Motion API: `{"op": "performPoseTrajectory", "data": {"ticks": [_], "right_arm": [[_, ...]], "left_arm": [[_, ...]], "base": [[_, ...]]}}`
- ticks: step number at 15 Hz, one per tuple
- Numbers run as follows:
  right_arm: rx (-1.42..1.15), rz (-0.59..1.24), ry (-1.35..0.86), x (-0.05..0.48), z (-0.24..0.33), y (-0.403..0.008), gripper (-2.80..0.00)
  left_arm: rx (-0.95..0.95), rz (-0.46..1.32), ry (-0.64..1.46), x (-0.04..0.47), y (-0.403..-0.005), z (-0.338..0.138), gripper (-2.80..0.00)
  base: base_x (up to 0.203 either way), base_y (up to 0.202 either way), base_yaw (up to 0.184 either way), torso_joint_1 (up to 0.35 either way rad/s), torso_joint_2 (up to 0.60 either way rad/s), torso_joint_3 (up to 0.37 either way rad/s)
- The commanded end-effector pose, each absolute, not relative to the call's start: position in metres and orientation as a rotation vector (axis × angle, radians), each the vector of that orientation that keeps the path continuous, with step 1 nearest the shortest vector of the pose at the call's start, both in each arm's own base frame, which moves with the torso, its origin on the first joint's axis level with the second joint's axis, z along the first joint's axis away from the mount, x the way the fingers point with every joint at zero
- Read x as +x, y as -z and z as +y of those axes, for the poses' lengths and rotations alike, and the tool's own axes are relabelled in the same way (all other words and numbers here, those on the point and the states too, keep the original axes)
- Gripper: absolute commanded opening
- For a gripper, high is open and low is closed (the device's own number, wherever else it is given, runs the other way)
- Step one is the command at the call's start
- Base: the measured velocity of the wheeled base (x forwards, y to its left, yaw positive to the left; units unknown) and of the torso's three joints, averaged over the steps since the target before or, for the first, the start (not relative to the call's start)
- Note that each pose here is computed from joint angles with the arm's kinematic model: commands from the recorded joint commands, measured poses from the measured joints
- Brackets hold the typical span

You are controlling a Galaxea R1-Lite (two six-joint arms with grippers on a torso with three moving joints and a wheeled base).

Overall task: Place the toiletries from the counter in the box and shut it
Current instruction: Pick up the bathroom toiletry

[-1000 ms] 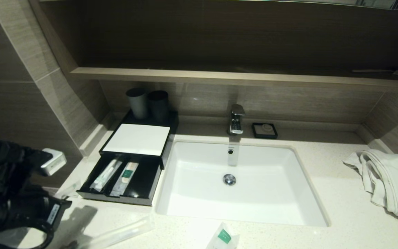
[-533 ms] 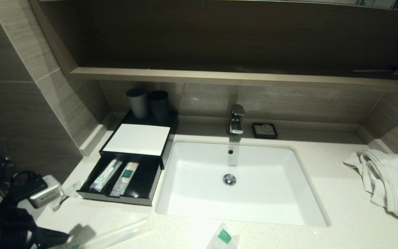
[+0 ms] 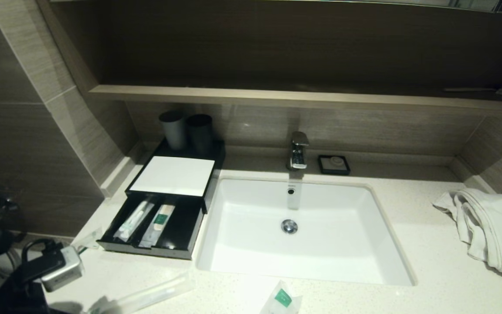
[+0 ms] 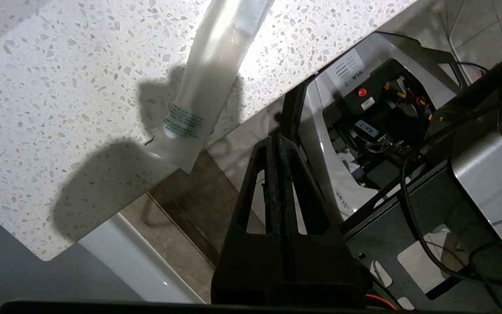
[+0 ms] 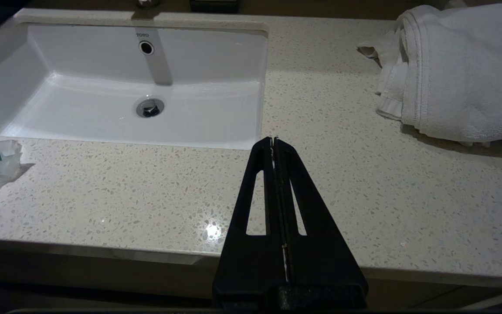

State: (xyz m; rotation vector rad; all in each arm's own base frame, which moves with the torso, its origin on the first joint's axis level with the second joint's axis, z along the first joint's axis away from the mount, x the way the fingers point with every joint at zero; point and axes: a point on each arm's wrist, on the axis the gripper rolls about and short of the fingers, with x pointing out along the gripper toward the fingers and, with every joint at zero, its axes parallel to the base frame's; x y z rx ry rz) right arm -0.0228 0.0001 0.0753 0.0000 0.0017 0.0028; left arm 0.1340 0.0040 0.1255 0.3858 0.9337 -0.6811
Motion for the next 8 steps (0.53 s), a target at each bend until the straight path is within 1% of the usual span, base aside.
{"op": "performPoseTrajectory", "data": {"ticks": [1,5,8], "right_arm": [[0.000,0.002,-0.003,-0.023,0.000,-0.075,-2.80],[0.000,0.002,-0.003,-0.023,0.000,-0.075,-2.80],[0.000,0.002,-0.003,-0.023,0.000,-0.075,-2.80]], "left_arm": [[0.400,0.953,0.703,0.133,-0.120,0.004,-2.80],[0.447,0.964,0.731,0.134,-0.110,0.005,-2.80],[0.441,0.982,0.719,0.143,-0.102,0.011,-2.80]], "base": [[0.000,0.000,0.000,0.000,0.00,0.000],[0.000,0.000,0.000,0.000,0.00,0.000],[0.000,0.000,0.000,0.000,0.00,0.000]]}}
